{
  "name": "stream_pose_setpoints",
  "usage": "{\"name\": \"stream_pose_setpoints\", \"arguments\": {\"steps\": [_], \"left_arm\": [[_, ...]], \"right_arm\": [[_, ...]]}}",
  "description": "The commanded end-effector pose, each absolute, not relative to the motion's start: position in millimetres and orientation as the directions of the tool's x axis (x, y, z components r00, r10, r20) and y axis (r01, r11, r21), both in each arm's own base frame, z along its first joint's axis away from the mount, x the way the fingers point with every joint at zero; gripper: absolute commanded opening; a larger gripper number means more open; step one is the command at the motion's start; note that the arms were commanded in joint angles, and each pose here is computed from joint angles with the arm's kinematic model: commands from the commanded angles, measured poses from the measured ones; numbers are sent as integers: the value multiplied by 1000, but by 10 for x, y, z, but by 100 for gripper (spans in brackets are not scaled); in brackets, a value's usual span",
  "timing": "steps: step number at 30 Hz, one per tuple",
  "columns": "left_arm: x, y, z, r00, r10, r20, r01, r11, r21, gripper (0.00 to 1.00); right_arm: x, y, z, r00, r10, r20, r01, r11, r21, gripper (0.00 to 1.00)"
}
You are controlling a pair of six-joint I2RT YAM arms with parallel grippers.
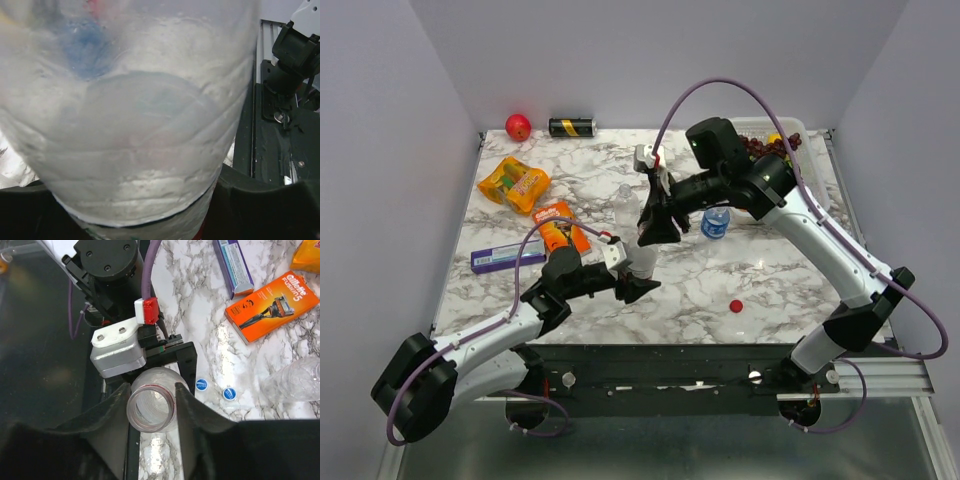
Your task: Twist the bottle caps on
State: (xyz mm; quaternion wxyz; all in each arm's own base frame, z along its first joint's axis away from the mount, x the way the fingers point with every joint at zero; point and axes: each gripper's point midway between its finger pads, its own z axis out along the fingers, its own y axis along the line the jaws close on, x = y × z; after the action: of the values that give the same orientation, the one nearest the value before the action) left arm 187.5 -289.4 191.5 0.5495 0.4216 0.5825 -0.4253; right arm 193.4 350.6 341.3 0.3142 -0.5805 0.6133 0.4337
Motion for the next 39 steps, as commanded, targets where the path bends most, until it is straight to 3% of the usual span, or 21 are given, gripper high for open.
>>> {"name": "stream_pose_setpoints", "arguments": {"steps": [1,4,7,10,11,13,14,17,22,26,33,39], "left_arm": [[1929,-2864,1935,-10,5,-1000,947,321,-8,64],[1948,-2818,1848,-10,22,-1000,937,348,-1,57],[1931,-2781,1758,1,44,-999,935,353,16,47],[1928,-2753,1669,17,68,-998,932,361,41,30],[1926,-2751,1656,35,78,-996,932,358,61,20],[1927,-2740,1611,43,94,-995,928,364,75,11],[1942,-2727,1586,51,106,-993,924,372,88,0],[1988,-2688,1570,58,127,-990,909,404,105,0],[1911,-2688,1678,61,141,-988,919,379,110,0],[1797,-2681,1650,18,165,-986,929,362,78,0],[1783,-2677,1607,-31,198,-980,931,362,44,0],[1836,-2734,1683,-14,179,-984,930,363,53,0]], "right_arm": [[2062,3370,3531,-77,-461,-884,-997,57,57,61],[2224,3142,3575,-25,-488,-873,-988,145,-53,79],[2295,2791,3661,25,-493,-870,-965,214,-149,88],[2249,2439,3321,68,-574,-816,-954,203,-222,90],[2204,2335,3002,51,-628,-777,-961,180,-209,90],[2113,2129,2745,126,-687,-715,-954,113,-277,89],[2070,2071,2624,149,-705,-694,-953,84,-291,89],[1900,1886,2055,165,-764,-624,-965,5,-261,86],[1698,1586,1229,150,-854,-499,-984,-81,-158,74],[1574,1411,830,199,-872,-446,-977,-143,-157,73],[1553,1292,499,173,-892,-418,-983,-133,-123,70],[1773,1223,503,93,-896,-435,-991,-43,-123,70]]}}
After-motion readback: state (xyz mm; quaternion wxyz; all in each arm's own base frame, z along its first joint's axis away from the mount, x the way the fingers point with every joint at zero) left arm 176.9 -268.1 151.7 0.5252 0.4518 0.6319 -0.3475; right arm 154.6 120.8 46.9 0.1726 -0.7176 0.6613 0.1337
